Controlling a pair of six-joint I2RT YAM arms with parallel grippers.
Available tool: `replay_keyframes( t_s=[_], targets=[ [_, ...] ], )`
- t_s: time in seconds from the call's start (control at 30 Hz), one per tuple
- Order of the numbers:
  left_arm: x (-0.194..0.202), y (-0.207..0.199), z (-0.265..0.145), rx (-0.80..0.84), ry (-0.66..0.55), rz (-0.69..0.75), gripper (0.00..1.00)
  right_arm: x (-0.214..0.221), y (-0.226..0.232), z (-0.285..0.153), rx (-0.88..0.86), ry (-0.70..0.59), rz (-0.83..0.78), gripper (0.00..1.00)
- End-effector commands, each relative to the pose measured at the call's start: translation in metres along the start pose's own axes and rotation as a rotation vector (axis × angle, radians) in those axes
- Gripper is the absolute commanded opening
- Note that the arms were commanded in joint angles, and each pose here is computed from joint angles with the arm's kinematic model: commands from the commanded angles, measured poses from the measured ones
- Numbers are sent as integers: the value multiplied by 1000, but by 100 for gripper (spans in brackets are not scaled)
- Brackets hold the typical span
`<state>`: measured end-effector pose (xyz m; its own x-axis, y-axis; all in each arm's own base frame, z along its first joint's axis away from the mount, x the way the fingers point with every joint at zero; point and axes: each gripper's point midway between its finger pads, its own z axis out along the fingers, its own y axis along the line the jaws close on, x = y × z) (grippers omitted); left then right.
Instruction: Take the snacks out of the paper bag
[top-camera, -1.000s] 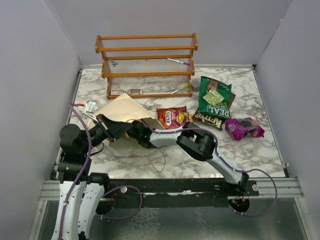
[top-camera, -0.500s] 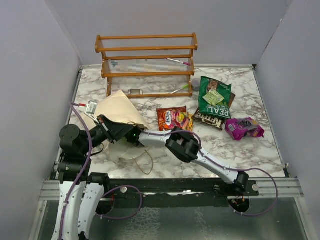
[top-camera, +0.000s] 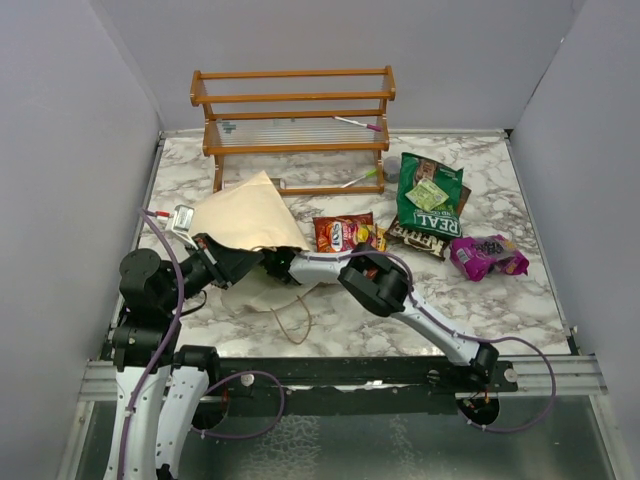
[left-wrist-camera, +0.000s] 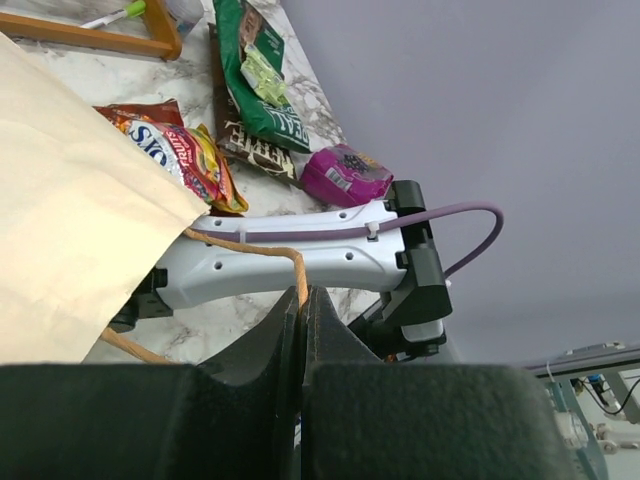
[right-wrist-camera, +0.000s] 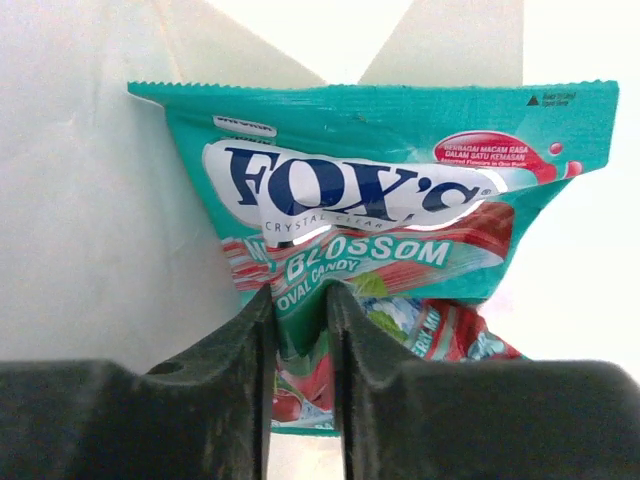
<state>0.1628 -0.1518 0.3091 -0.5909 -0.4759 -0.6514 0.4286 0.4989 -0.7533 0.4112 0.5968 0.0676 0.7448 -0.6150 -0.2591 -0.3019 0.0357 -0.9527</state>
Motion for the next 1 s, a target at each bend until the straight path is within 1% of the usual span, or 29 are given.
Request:
replay_keyframes(
  t_s=[0.0,0.17,0.23,0.4,0.53,0.67,0.7,0.83,0.97],
  targets=[
    [-7,-8,-3,10,-34,15,0,-8,-21,-20,28,23,10,19],
    [-9,0,-1,-21,-54,-1,0,-21,-27,-45,58,17,12,4],
    [-11,3,0,-32,-64,-5,0,-25,-27,-56,58,12,28,1],
    [-14,8,1,-57,-86,-10,0,-33,-35,-84,72,2,99,1],
    [-18,7,4,-42,-103,-21,0,-55,-28,-110,39,-43,159,1],
    [-26,2,5,-27,-127,-17,0,-68,-19,-133,-29,-59,277,1],
    [-28,2,6,-25,-132,-16,0,-81,-13,-141,-58,-80,297,1],
    [-33,-2,7,-17,-142,-13,0,-91,-11,-170,-73,-85,378,1],
    [-37,-4,7,-15,-152,-8,0,-96,-4,-197,-107,-97,421,1]
  ],
)
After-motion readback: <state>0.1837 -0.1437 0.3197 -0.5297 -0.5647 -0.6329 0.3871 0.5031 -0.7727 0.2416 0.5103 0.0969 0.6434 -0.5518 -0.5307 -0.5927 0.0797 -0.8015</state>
